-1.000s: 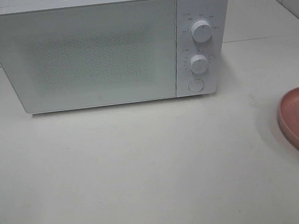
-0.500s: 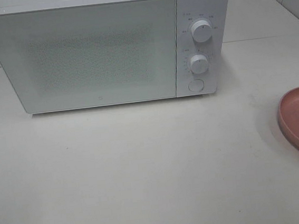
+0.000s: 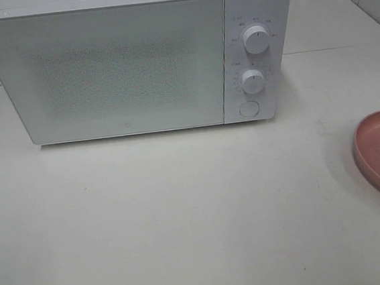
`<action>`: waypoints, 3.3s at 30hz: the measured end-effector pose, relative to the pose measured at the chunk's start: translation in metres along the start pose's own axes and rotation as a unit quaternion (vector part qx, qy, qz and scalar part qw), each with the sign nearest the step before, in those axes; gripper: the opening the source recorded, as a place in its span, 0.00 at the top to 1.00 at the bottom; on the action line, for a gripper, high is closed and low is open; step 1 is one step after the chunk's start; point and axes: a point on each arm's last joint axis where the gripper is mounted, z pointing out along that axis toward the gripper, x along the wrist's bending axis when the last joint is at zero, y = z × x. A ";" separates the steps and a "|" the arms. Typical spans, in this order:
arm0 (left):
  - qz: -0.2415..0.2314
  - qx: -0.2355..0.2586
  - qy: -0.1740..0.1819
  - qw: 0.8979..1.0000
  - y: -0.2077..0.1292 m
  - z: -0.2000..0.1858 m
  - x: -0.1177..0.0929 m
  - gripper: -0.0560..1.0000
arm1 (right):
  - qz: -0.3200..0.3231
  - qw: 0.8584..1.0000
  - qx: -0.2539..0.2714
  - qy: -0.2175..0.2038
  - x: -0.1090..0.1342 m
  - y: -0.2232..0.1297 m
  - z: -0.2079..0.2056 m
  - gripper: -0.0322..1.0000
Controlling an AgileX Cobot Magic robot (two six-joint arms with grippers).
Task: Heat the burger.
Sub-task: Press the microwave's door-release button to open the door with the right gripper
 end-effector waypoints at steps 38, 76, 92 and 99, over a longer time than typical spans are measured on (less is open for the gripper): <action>0.000 0.000 0.000 1.000 0.000 0.000 0.000 0.01 | 0.022 0.999 0.020 -0.022 -0.011 0.063 0.109 0.23; 0.000 0.000 0.000 1.000 0.000 0.000 0.000 0.01 | -0.025 0.993 -0.104 -0.047 -0.028 0.078 0.232 0.24; 0.000 0.000 0.000 1.000 0.000 0.000 0.000 0.01 | -0.046 0.991 -0.112 -0.059 -0.005 0.040 0.242 0.24; 0.000 0.000 0.000 1.000 0.000 0.000 0.000 0.01 | -0.047 0.988 -0.134 -0.058 0.015 0.029 0.235 0.24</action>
